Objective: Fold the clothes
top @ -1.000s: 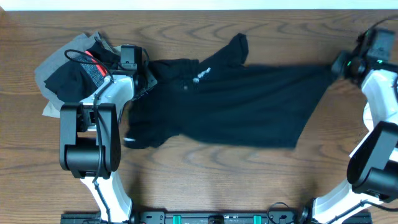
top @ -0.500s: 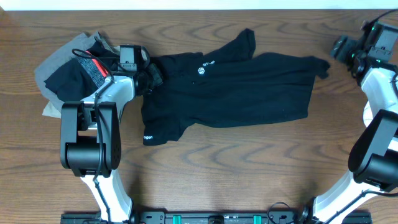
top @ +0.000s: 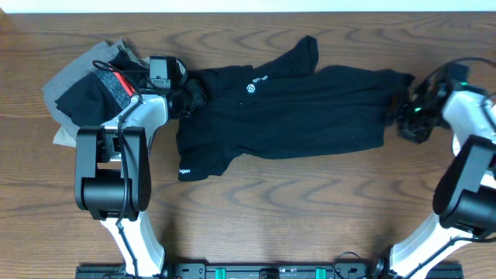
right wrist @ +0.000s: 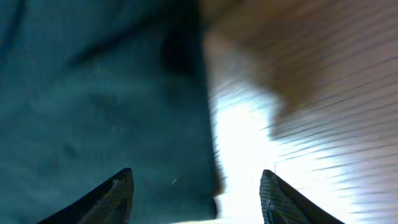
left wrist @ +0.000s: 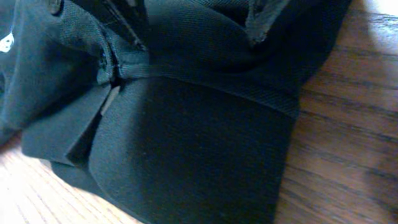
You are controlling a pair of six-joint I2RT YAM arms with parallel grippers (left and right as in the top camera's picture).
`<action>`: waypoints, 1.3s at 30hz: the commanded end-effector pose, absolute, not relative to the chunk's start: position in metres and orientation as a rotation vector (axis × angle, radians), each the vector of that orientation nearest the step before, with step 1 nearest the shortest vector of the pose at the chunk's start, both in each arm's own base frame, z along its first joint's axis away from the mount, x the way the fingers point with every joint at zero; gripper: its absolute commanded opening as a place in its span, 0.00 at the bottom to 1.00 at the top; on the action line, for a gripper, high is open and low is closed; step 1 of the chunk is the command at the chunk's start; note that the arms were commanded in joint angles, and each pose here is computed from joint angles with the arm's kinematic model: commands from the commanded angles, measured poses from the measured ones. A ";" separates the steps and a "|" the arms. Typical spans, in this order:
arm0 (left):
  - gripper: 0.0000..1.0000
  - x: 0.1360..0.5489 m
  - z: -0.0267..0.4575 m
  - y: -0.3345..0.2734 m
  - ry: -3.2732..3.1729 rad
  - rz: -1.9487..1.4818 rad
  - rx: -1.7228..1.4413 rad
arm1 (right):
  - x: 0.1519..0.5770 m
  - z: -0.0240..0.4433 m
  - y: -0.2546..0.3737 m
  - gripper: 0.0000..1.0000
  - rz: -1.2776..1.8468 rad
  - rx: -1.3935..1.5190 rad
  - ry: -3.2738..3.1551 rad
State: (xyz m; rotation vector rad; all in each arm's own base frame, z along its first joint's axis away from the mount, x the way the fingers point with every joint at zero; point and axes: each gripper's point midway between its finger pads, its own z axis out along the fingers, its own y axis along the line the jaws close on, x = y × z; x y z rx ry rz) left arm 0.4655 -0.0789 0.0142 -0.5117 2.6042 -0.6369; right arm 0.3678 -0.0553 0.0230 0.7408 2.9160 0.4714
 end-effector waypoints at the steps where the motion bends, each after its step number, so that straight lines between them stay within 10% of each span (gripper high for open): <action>1: 0.54 0.456 0.013 -0.085 2.633 -0.665 -0.473 | 0.353 0.018 -0.035 0.59 0.514 0.755 2.951; 7: 0.60 0.452 0.029 -0.085 2.631 -0.642 -0.374 | 0.336 -0.001 -0.037 0.40 0.449 0.820 2.981; 12: 0.61 0.439 0.039 -0.084 2.666 -0.627 -0.338 | 0.350 0.014 -0.040 0.02 0.467 0.766 2.926; 24: 0.61 0.360 0.049 -0.086 2.942 -0.614 -0.313 | 0.327 0.168 -0.079 0.01 0.299 0.706 2.670; 39: 0.68 0.273 0.043 -0.147 3.258 -0.599 -0.062 | 0.281 0.179 -0.083 0.02 0.136 0.718 2.762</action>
